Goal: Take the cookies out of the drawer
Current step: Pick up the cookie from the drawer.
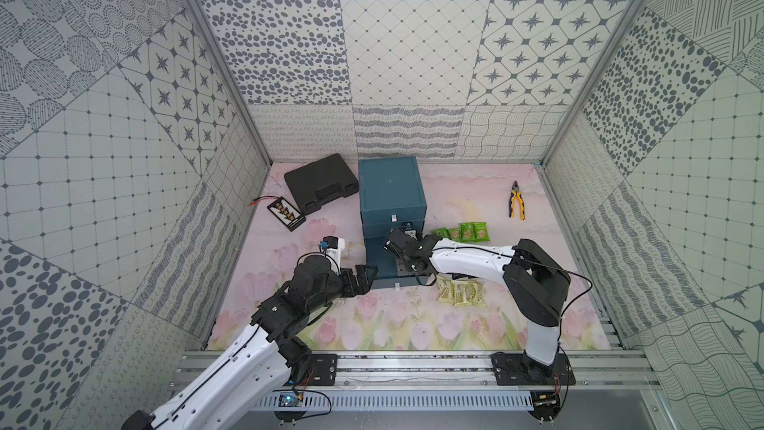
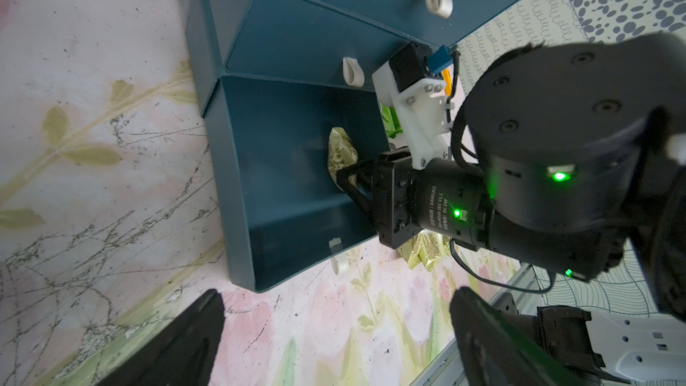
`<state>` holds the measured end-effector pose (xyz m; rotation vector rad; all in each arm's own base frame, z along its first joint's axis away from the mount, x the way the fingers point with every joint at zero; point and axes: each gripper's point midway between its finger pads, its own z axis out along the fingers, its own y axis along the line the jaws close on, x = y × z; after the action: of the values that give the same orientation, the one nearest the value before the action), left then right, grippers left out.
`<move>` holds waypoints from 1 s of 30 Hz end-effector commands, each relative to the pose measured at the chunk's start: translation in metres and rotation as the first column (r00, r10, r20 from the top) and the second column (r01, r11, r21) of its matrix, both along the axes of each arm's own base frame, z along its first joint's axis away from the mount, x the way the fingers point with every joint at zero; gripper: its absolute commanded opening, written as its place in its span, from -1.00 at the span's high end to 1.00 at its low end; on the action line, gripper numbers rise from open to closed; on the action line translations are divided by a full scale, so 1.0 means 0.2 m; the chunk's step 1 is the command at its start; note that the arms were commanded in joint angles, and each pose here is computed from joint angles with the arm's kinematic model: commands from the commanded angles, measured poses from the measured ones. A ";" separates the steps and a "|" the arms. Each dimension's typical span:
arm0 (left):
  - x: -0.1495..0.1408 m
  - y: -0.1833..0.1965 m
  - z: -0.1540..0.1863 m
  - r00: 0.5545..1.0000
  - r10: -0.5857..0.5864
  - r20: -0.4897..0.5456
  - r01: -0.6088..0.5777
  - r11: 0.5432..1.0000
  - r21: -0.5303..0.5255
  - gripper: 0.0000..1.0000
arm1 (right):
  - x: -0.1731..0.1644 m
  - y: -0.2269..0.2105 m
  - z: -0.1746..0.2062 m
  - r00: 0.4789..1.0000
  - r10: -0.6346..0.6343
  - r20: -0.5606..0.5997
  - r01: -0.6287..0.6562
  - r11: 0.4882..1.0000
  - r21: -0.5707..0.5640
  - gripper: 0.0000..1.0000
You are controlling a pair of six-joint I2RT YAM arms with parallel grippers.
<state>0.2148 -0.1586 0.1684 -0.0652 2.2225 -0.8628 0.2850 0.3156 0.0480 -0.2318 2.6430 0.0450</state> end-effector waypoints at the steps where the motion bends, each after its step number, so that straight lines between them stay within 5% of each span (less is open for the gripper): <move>1: -0.01 0.00 0.06 1.000 -0.009 0.016 0.009 1.000 -0.014 -0.98 | 0.04 0.03 0.06 0.999 0.014 0.047 -0.015 1.000 0.022 0.67; 18: 0.00 -0.08 0.16 0.998 -0.063 0.015 0.064 0.995 -0.071 -0.98 | -0.11 -0.06 0.39 0.994 0.058 0.093 -0.071 0.987 0.144 0.81; 30: 0.07 -0.20 0.19 0.994 -0.110 -0.021 0.106 0.982 -0.154 -0.98 | -0.30 -0.39 0.47 0.995 0.029 0.100 -0.041 0.991 0.126 0.85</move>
<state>0.2216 -0.1825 0.1822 -0.0563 2.2729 -0.9787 0.2345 0.2571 0.1461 -0.2425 2.5131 0.2703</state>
